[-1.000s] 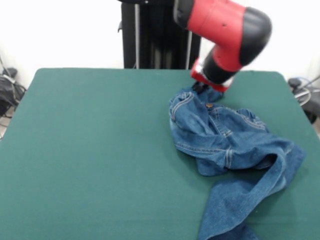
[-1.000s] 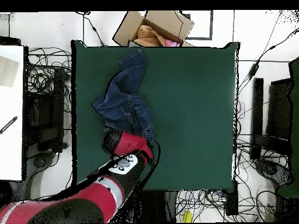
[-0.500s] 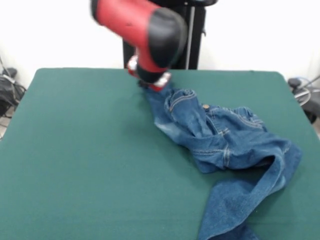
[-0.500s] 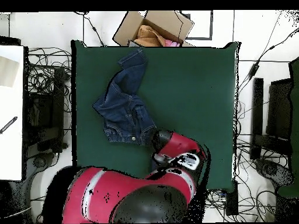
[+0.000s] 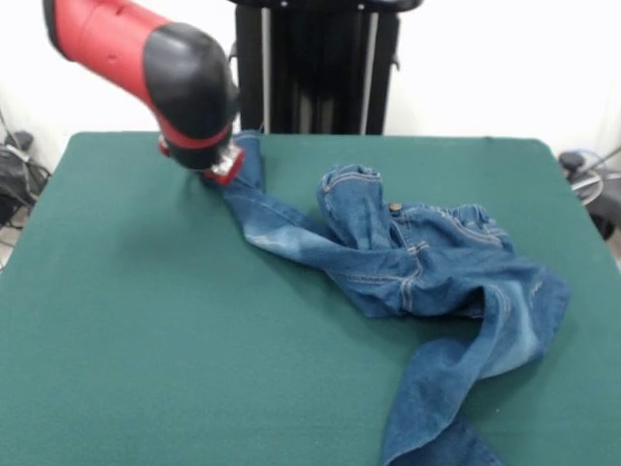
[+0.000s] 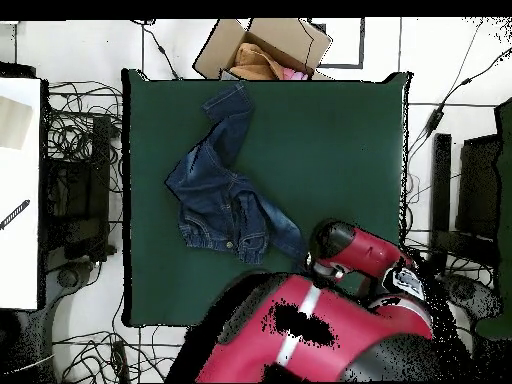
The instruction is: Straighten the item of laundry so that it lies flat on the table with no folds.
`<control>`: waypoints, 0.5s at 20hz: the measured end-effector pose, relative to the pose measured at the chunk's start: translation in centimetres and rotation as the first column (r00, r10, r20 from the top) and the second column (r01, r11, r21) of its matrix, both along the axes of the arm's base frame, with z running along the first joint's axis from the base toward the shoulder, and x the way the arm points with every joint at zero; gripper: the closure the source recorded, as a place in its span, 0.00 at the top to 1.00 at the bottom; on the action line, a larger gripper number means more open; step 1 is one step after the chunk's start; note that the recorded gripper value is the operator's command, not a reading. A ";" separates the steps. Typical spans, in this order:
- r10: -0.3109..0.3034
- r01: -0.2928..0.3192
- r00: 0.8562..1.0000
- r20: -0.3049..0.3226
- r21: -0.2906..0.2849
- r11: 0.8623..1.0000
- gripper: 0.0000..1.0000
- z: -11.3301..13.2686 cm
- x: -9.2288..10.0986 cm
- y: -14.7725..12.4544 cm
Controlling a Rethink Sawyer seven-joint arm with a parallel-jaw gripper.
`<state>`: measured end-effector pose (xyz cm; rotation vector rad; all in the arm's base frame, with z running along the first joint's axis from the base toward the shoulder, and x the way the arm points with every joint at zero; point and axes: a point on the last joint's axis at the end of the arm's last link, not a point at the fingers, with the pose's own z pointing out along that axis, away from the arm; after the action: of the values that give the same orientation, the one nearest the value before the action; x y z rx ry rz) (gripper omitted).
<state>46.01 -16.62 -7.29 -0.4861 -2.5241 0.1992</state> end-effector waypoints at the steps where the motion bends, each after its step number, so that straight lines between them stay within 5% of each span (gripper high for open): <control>1: 0.015 -0.015 1.000 -0.008 0.027 1.000 0.00 -0.1 0.1 -0.5; 5: 0.074 -0.069 0.997 -0.035 0.117 0.991 0.00 -0.6 0.4 -1.5; 7: 0.120 -0.099 0.990 -0.078 0.229 0.968 0.00 -1.2 1.0 -2.4; 10: 0.138 -0.098 0.984 -0.109 0.311 0.945 0.00 -1.7 1.5 -3.2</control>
<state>47.51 -19.78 -8.99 -0.1913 -2.3996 -0.1114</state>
